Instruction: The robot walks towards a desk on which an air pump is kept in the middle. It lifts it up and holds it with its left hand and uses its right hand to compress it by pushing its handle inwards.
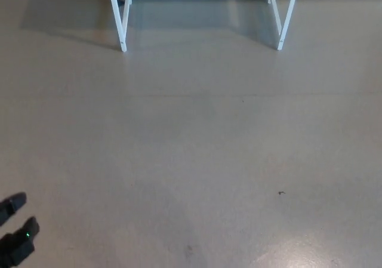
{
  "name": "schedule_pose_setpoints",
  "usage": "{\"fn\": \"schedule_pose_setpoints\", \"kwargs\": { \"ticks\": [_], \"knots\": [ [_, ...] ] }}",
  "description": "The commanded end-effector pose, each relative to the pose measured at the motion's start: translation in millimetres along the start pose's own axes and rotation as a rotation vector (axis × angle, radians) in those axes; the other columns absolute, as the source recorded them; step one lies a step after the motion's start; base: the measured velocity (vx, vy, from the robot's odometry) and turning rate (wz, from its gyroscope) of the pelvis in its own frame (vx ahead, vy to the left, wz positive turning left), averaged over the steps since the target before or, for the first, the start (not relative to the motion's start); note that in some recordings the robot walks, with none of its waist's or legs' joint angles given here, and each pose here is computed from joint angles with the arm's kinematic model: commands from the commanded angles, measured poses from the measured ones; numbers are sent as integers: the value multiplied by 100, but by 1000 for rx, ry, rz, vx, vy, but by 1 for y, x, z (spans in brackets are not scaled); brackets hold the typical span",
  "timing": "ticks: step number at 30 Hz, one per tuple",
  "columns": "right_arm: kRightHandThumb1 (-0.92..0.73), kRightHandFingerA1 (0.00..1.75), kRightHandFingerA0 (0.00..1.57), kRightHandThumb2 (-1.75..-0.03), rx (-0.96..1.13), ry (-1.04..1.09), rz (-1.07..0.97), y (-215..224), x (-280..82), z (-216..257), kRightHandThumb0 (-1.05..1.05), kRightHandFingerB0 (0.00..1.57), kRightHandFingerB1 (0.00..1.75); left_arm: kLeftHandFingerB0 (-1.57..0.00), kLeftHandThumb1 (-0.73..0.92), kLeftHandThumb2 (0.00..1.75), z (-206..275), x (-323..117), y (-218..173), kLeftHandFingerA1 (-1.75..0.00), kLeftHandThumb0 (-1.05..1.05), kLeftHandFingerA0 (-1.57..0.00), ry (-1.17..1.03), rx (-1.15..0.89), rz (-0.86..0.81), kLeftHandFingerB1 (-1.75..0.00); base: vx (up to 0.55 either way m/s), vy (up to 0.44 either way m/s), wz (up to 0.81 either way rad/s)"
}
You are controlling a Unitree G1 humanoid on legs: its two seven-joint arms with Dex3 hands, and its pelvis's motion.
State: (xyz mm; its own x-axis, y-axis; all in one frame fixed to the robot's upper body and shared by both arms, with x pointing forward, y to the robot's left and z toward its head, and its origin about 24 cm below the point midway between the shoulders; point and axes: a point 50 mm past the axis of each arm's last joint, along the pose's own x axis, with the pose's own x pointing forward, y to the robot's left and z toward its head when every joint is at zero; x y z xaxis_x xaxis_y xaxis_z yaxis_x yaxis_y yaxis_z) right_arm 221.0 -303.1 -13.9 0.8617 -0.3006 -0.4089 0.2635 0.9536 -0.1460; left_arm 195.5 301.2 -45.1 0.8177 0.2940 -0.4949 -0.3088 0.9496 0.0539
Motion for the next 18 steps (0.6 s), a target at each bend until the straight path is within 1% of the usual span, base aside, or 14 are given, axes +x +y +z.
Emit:
{"fn": "schedule_pose_setpoints", "kwargs": {
  "ticks": [1, 3, 4, 6, 9, 14, 15, 18],
  "knots": [
    [-87, 51, 34, -67, 144, 45, 29, -10, -3, 5, 5, 13, 38, -37, 74, 62, 7, -1, 2, -39, -15, -48, 27, -168, -20, -35, 51, -14, 15],
    [-88, 51, 35, -67, 140, 51, 28, -10, -4, 4, 5, 15, 38, -38, 76, 62, 6, -3, 2, -39, -14, -49, 30, -161, -14, -35, 40, -14, 31],
    [-88, 51, 35, -67, 139, 54, 27, -11, -5, 3, 5, 15, 38, -38, 76, 62, 5, -3, 2, -39, -14, -49, 32, -159, -12, -35, 42, 15, -15],
    [-85, 52, 34, -66, 145, 62, 30, -11, -8, 1, 5, 13, 38, -35, 77, 63, 2, -6, 2, -38, -15, -44, 37, -162, -28, -34, 30, 23, -3],
    [-84, 52, 35, -66, 145, 94, 21, -15, -17, -9, 4, 14, 38, -37, 74, 62, -10, -13, 5, -39, -14, -46, 65, -142, -29, -35, 105, 143, -12],
    [-85, 52, 36, -66, 130, 139, 22, -17, -30, -25, 5, 15, 38, -36, 74, 62, -26, -25, 10, -39, -15, -48, 104, -124, -25, -35, 231, 289, -22],
    [-84, 52, 35, -66, 128, 155, 22, -18, -34, -31, 5, 14, 38, -35, 75, 62, -32, -29, 12, -38, -15, -44, 120, -119, -23, -34, 309, 331, 13],
    [-87, 51, 35, -67, 125, 192, 26, -20, -45, -43, 5, 14, 37, -36, 73, 61, -44, -40, 16, -37, -15, -44, 163, -111, -14, -34, 255, 232, 6]
  ]
}}
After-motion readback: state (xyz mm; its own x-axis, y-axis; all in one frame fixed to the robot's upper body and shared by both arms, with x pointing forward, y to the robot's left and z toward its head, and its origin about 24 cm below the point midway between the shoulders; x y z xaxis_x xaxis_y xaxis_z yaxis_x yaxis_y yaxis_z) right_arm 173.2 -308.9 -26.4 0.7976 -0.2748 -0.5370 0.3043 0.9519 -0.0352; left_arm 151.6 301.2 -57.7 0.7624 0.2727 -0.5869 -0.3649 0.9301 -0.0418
